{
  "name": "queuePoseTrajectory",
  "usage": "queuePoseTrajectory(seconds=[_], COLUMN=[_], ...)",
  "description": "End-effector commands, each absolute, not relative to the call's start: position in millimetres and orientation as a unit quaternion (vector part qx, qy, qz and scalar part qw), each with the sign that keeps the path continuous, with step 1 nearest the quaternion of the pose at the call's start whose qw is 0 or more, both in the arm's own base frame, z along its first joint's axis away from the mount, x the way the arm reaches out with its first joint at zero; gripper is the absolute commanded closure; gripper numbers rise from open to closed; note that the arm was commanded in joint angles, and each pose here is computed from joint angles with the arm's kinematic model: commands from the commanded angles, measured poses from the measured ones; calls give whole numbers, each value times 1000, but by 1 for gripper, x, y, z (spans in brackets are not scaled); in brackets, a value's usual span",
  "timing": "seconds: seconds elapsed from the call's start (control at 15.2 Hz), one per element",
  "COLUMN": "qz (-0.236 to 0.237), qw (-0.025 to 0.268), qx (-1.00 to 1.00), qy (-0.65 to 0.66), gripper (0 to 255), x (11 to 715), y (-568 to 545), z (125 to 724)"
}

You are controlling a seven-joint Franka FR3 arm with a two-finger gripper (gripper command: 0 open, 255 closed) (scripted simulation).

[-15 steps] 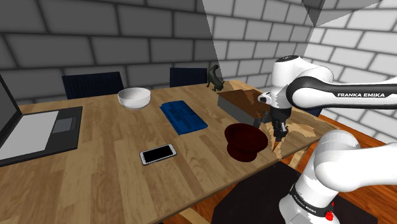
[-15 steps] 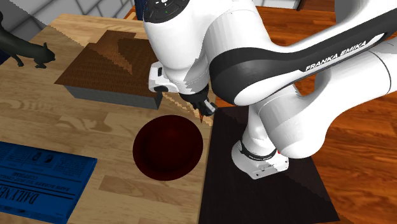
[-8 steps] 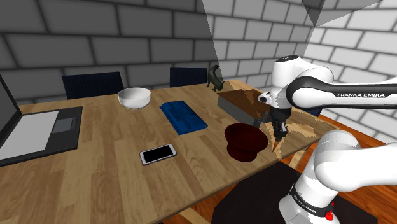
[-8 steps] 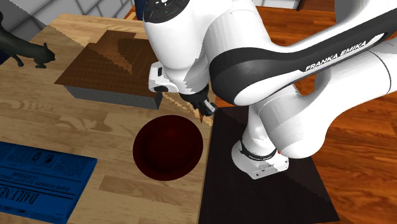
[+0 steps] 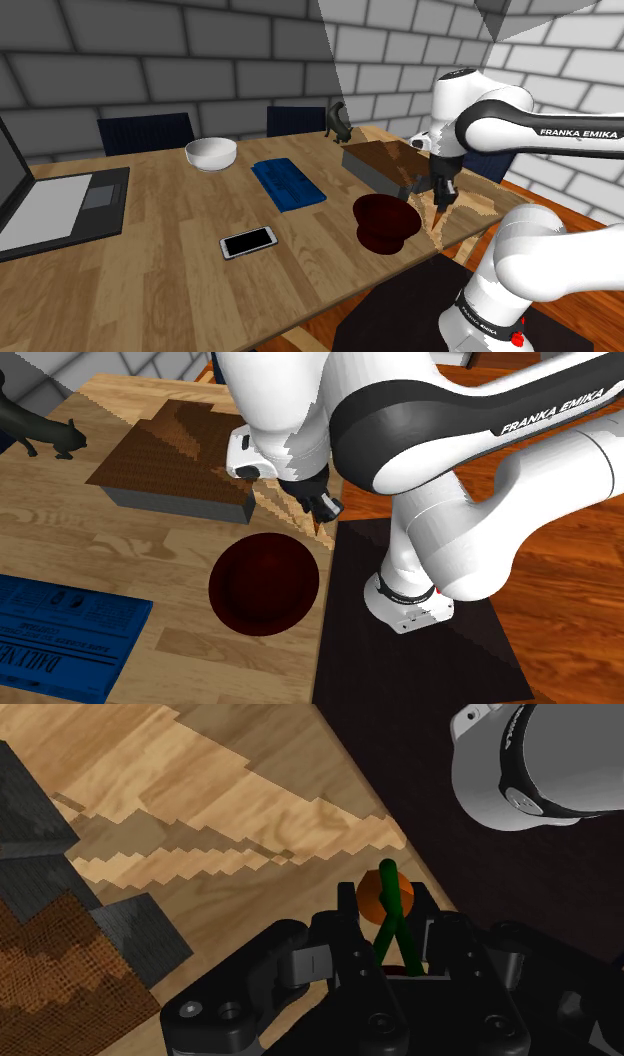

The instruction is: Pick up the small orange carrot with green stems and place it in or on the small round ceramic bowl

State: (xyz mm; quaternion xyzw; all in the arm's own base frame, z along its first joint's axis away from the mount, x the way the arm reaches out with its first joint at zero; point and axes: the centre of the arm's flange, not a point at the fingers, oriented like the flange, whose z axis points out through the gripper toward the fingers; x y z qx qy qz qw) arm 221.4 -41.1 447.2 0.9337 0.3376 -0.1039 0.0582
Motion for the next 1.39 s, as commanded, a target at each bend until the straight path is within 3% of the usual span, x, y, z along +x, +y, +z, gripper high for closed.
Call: queuePoseTrajectory(seconds=[0.0,1.32], qz=[-104,-104], qw=[58,58], qx=[934,934], qy=[338,338], gripper=[255,255], x=[221,221], y=[-41,-41], z=[459,564])
